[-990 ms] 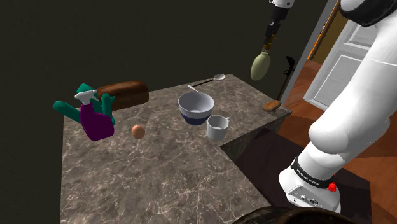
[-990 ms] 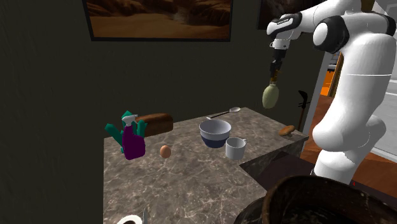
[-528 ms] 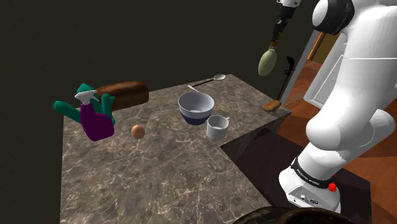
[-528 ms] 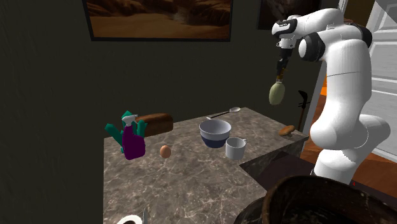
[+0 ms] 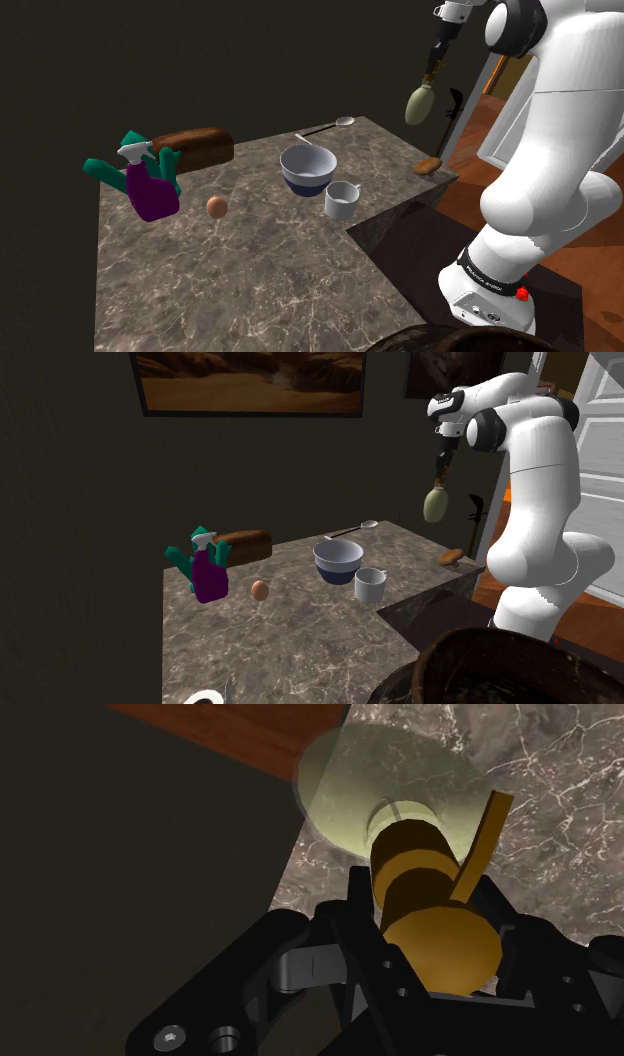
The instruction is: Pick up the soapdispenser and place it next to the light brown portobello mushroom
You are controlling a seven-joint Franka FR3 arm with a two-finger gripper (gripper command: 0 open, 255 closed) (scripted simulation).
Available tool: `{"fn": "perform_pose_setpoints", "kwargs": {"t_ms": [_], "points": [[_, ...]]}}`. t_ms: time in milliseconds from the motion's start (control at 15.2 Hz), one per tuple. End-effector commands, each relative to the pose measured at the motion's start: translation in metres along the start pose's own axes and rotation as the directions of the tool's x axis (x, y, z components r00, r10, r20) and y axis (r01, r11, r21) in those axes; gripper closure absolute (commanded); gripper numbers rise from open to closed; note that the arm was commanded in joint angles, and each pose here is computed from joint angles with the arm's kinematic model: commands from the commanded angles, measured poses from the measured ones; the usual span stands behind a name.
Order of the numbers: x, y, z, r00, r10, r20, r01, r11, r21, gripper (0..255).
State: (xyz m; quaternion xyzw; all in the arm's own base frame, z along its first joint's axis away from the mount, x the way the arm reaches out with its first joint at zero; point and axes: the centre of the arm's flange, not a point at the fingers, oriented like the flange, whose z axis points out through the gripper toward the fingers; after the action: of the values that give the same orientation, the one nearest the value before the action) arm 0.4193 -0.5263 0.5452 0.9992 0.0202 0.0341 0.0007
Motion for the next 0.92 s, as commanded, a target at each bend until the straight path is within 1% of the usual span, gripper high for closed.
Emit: {"fn": "perform_pose_setpoints", "kwargs": {"t_ms": [0,858], "points": [[-0.002,0.0,0.01,1.0,0.0,-0.001,0.0,1.0,-0.001,255],[-0.006,0.0,0.079,1.0,0.0,-0.001,0.0,1.0,-0.001,255]]}}
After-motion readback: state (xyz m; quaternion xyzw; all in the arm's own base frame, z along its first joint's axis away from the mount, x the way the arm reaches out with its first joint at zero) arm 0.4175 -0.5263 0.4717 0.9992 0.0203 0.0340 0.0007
